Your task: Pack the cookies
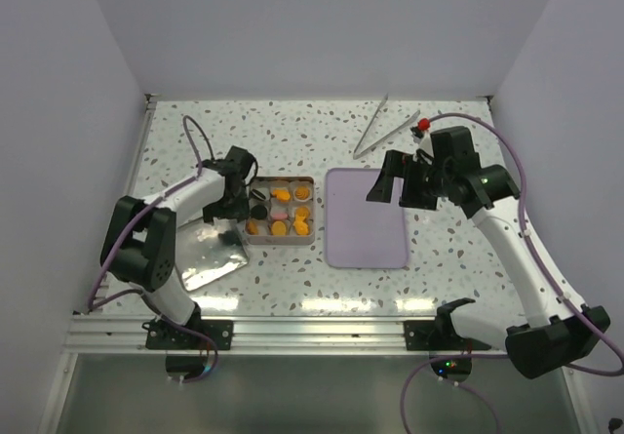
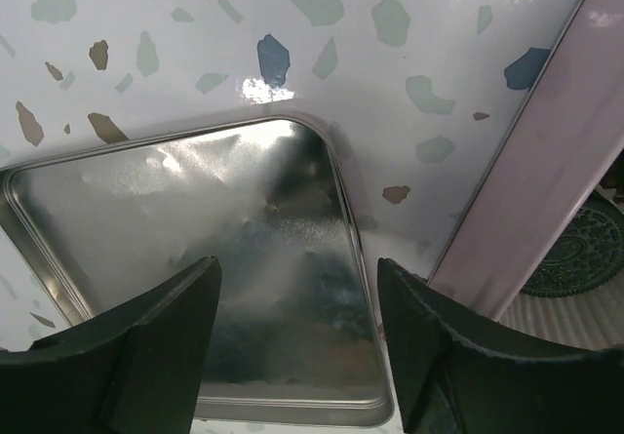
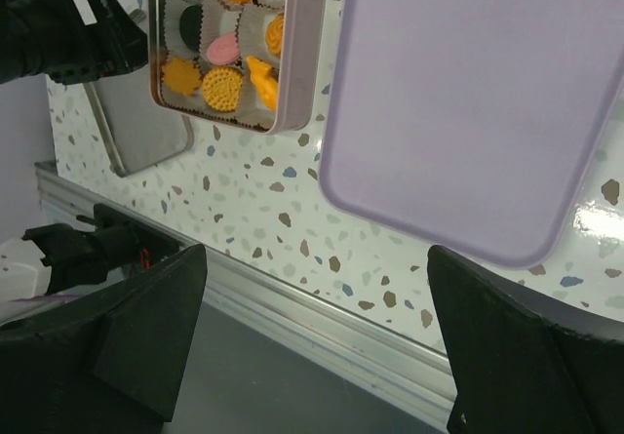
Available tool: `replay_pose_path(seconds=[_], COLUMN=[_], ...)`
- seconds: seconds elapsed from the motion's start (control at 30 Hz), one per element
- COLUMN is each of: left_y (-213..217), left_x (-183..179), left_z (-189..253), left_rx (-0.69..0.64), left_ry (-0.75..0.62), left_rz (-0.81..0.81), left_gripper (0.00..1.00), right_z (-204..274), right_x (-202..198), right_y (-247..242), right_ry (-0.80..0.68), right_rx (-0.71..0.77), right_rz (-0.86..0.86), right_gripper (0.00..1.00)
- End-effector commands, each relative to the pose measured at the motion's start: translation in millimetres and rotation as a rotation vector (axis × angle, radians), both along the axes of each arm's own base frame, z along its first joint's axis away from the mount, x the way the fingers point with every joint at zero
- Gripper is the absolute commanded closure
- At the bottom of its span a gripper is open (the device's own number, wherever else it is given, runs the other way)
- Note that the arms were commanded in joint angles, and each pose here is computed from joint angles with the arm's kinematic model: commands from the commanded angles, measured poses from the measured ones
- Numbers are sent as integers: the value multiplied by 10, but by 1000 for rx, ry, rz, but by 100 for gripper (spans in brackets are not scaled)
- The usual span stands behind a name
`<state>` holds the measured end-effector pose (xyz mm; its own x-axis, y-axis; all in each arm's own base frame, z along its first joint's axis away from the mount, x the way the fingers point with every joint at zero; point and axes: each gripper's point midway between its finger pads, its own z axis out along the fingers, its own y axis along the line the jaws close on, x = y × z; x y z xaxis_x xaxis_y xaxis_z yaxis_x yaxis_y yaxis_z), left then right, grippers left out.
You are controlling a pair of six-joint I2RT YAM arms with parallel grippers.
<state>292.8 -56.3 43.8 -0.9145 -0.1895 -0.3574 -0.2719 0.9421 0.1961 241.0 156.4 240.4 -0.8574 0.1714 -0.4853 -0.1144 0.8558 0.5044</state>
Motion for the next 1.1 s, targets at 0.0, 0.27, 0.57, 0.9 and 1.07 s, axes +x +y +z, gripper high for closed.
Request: replay_pose_path(seconds=[0.0, 0.27, 0.57, 0.9, 1.07], left_y=[33, -26, -70, -29, 173], left_x=[95, -109, -176, -170, 194], left_z=[-6, -300, -371, -165, 793], left_rx=[12, -49, -74, -76, -129], left_ry=[-45, -10, -3, -45, -249], left_rz=[51, 32, 46, 40, 77], left_gripper=[31, 38, 56, 100, 100], right_z=[170, 250, 315, 385, 785], right_x=[4, -27, -90, -169, -99], right_y=[25, 12, -32, 17, 247], right_ry=[-37, -50, -55, -55, -100], right_rx=[8, 22, 18, 68, 212], right_rz=[42, 23, 6, 12, 55], right_gripper=[1, 1, 1, 1, 1])
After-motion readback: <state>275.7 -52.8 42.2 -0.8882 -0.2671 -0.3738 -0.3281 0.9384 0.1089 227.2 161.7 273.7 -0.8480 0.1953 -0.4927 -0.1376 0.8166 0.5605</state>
